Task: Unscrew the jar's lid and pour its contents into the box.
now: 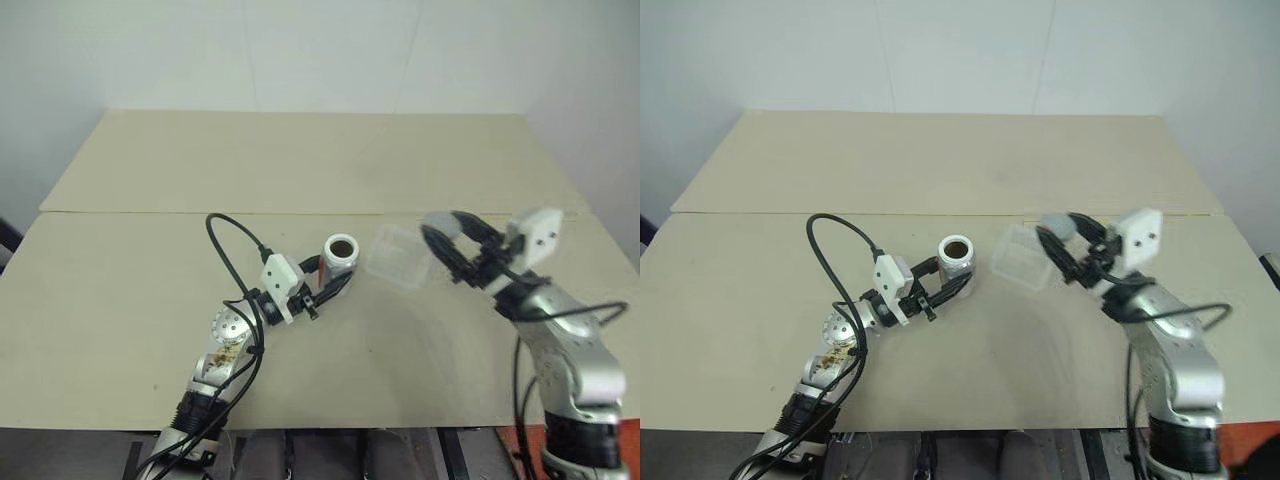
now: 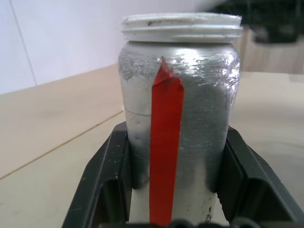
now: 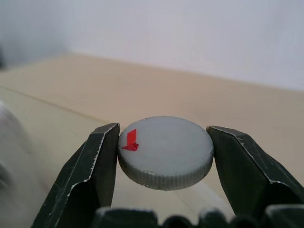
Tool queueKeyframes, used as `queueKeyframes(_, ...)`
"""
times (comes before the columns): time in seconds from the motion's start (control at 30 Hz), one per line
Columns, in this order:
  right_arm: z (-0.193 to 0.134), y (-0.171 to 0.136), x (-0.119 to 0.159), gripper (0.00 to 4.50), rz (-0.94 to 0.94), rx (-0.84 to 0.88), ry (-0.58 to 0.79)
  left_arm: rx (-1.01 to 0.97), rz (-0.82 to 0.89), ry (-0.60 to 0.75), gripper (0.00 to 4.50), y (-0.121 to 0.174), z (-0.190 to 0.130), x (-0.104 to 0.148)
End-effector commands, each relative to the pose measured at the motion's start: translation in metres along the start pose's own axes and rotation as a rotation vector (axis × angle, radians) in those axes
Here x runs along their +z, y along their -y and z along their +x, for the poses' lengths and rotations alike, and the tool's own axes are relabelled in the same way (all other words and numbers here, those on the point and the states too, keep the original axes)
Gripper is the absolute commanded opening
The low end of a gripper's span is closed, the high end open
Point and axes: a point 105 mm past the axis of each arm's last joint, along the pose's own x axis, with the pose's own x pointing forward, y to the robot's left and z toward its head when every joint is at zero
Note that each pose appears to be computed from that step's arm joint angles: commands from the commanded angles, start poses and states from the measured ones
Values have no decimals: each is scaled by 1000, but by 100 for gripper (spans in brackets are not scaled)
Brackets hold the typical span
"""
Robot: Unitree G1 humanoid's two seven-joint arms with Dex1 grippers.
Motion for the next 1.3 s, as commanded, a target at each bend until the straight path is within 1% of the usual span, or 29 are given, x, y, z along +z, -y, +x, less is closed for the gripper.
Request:
queueKeyframes(0.03, -27, 9, -10, 330, -70, -76, -106, 0, 27, 61, 196, -5, 5, 17)
queueKeyframes(0.2, -49, 10, -55, 330, -21, -142, -334, 3, 40, 69, 196, -12, 9, 20)
queueKeyframes(0.3, -53, 10, -75, 330, -17, -153, -432, 5, 50, 67, 196, -14, 9, 21)
queueKeyframes(0.4, -54, 7, -86, 330, -8, -143, -484, 15, 58, 65, 196, -17, 7, 21)
queueKeyframes(0.53, -56, 4, -93, 330, 61, -114, -541, 35, 62, 62, 196, -18, 4, 21)
queueKeyframes(0.57, -56, 4, -94, 348, 88, -110, -549, 39, 63, 61, 196, -18, 3, 21)
queueKeyframes(0.63, -57, 5, -92, 386, 110, -96, -551, 43, 64, 59, 196, -18, 2, 21)
queueKeyframes(0.67, -57, 6, -90, 424, 110, -91, -552, 45, 64, 59, 196, -18, 2, 21)
queueKeyframes(0.7, -57, 6, -88, 447, 108, -87, -549, 46, 64, 58, 196, -18, 2, 21)
queueKeyframes(0.87, -57, 14, -56, 447, 18, -24, -498, 46, 78, 49, 196, -19, 1, 22)
queueKeyframes(1.0, -56, 11, -30, 447, -137, 56, -479, 45, 79, 47, 196, -19, 1, 22)
queueKeyframes(1.07, -53, 13, -17, 447, -194, 65, -456, 45, 82, 42, 196, -21, 2, 22)
queueKeyframes(1.13, -51, 8, -4, 447, -250, 115, -409, 43, 102, 27, 196, -24, 8, 20)
queueKeyframes(1.2, -49, 5, 1, 447, -274, 148, -393, 43, 114, 22, 196, -26, 13, 19)
queueKeyframes(1.3, -46, -1, -5, 447, -288, 166, -390, 37, 144, 0, 196, -34, 28, 17)
